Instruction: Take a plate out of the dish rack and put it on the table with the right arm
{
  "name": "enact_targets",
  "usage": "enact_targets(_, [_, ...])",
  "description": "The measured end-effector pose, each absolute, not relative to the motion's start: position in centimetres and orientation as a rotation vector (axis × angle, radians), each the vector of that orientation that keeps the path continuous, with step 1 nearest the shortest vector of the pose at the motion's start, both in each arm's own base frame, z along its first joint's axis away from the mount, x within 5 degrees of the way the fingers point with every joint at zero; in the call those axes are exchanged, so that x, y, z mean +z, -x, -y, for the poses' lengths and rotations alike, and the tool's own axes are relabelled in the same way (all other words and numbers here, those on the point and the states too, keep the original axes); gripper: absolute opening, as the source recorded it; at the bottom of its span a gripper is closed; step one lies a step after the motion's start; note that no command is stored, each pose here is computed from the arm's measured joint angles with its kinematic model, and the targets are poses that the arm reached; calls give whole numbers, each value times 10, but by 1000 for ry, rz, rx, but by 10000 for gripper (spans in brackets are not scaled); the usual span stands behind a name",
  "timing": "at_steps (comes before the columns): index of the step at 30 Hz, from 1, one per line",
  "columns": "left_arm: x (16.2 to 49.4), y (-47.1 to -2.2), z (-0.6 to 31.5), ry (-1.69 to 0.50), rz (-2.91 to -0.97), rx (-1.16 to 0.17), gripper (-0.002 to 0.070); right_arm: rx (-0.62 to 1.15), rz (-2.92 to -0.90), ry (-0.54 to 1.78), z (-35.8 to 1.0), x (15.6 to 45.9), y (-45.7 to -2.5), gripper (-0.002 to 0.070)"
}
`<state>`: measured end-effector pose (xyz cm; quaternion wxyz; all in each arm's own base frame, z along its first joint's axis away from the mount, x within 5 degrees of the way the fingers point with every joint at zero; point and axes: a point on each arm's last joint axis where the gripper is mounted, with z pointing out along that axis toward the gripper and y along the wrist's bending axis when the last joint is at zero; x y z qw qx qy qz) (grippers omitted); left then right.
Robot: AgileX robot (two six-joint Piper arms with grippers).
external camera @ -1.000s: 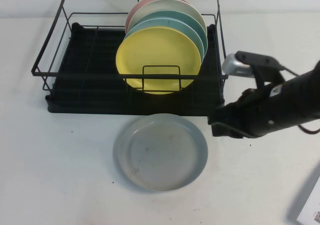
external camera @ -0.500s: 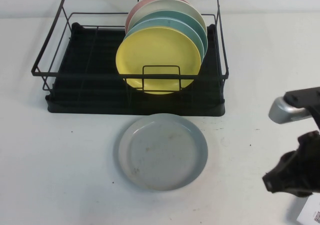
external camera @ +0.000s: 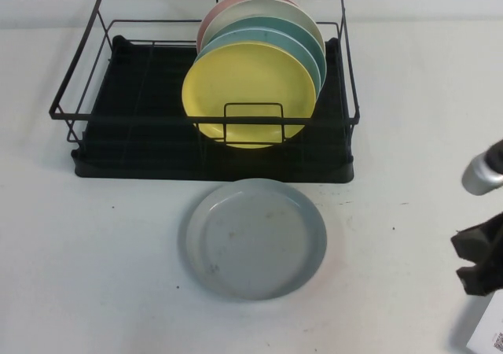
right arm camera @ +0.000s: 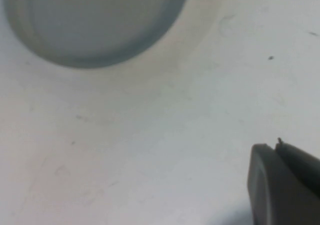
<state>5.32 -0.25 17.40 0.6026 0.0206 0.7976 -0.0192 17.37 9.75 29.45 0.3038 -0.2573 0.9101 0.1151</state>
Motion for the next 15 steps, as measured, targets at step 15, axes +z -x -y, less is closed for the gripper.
enact_targets(15, [174,-53,2,-48,-1847,-44,-4,19,-1828,1,-1,196,-84,-18])
